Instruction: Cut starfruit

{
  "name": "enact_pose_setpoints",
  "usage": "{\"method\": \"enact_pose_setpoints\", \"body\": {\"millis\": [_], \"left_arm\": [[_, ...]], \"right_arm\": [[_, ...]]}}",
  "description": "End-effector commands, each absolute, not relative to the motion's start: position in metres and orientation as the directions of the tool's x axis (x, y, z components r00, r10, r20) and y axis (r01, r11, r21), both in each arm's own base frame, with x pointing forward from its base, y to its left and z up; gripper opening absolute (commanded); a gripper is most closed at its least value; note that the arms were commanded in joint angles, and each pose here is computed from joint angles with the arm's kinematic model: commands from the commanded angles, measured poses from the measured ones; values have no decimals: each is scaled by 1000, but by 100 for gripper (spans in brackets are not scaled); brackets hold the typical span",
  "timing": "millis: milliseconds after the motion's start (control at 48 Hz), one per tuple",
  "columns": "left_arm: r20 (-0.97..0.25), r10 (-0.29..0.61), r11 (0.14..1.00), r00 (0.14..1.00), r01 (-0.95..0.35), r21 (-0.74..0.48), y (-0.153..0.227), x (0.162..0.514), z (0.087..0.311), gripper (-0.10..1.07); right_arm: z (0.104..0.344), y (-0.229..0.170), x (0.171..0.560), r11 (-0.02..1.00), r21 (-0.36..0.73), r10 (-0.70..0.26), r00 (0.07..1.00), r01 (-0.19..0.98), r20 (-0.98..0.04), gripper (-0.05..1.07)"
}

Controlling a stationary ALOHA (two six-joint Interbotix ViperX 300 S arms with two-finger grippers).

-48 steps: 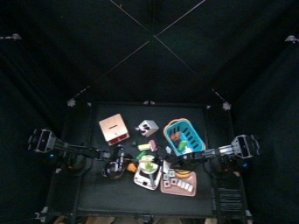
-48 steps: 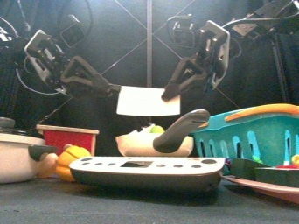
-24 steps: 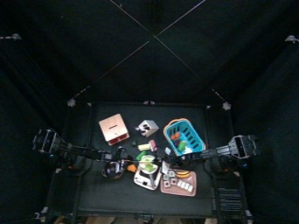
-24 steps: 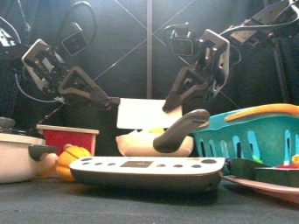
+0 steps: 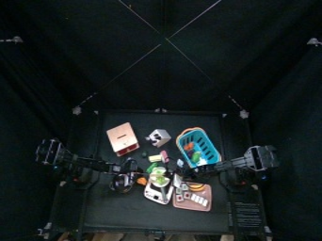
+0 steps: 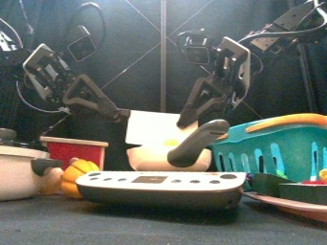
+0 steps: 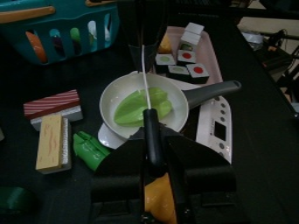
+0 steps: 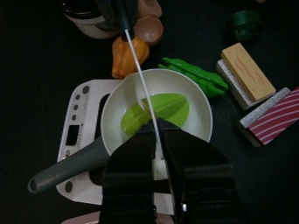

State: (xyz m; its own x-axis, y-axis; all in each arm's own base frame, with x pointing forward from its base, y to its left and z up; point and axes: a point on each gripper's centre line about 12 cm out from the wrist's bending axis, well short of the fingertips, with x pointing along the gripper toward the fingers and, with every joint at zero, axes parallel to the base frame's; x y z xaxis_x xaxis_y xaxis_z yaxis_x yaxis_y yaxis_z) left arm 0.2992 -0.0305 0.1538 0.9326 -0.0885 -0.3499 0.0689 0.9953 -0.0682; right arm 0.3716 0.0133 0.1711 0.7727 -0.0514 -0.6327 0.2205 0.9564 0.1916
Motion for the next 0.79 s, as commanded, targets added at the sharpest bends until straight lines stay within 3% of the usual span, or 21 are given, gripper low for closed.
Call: {"method": "enact_pose_setpoints", "body": {"millis": [0, 312, 771], "left_arm": [[-340, -109, 994, 934, 92, -67, -37, 300, 156, 48], [-373, -108, 994, 922, 91, -61, -38, 306, 145, 48], [-363, -105, 994, 926, 91, -56, -37, 316, 148, 48]], "right_arm": [[176, 7, 372, 951, 196, -67, 779, 239, -623, 43], [170, 7, 373, 949, 195, -69, 769, 246, -635, 43], [170, 6, 372, 946, 203, -70, 768, 254, -636, 43]]}}
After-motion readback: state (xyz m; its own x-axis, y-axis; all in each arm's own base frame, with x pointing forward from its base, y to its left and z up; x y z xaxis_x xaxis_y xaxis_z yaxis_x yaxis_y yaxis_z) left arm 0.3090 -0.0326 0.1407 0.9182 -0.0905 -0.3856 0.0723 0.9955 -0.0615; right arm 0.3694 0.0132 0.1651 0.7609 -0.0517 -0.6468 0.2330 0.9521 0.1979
